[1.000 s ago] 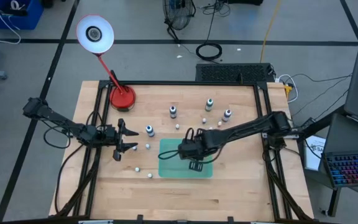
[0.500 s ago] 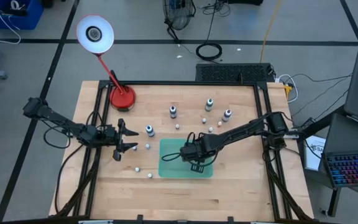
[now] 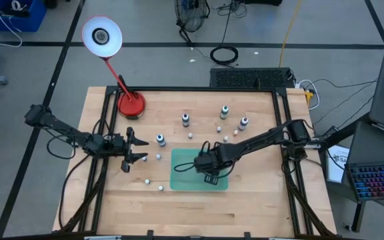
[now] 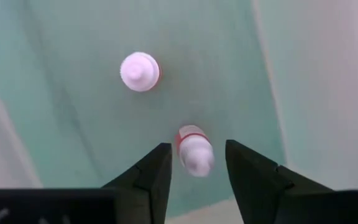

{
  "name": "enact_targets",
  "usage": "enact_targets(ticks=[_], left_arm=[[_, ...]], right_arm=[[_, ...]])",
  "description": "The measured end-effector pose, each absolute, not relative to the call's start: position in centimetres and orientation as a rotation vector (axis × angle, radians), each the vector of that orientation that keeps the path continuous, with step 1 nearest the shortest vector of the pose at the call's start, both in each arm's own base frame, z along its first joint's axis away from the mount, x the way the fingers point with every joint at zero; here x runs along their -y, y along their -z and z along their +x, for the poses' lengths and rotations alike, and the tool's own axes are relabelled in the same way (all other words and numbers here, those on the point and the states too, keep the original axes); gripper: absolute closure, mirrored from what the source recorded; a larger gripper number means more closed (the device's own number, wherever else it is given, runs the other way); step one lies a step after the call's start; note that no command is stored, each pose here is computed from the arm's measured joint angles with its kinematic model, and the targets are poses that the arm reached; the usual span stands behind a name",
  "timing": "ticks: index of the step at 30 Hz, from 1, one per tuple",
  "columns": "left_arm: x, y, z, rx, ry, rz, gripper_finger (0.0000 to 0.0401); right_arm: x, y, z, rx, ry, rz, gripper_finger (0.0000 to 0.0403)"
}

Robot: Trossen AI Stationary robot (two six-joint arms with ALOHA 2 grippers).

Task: Pick & Place food coloring
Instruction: Put the small yellow food coloring bottle into the green bin

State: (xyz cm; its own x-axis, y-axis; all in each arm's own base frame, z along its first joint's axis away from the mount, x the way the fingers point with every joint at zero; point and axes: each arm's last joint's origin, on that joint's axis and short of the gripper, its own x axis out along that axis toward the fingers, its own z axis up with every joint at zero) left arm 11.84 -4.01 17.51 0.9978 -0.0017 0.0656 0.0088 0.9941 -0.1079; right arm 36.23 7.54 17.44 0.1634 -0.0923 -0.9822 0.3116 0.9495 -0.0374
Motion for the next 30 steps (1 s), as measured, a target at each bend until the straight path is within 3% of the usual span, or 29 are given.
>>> enact_targets(ticks=[10, 17, 23, 30], left_arm=[[4.0, -17.5, 11.8, 0.066, 0.006, -0.108, 0.0187], [4.0, -17.5, 11.8, 0.066, 0.005, -0.108, 0.0187], [4.0, -17.5, 11.8, 0.066, 0.005, -0.108, 0.0187], [4.0, -17.5, 11.8, 0.065, 0.005, -0.108, 0.0187]], right_arm=[[-7.0, -23.9, 33.6, -1.248, 0.318, 0.308, 0.0273], [-6.4, -26.7, 29.7, -1.342, 0.461, 0.307, 0.0273], [-5.9, -25.9, 27.5, -1.380, 0.531, 0.285, 0.0273], [-4.9, -22.1, 25.6, -1.446, 0.577, 0.271, 0.0273]])
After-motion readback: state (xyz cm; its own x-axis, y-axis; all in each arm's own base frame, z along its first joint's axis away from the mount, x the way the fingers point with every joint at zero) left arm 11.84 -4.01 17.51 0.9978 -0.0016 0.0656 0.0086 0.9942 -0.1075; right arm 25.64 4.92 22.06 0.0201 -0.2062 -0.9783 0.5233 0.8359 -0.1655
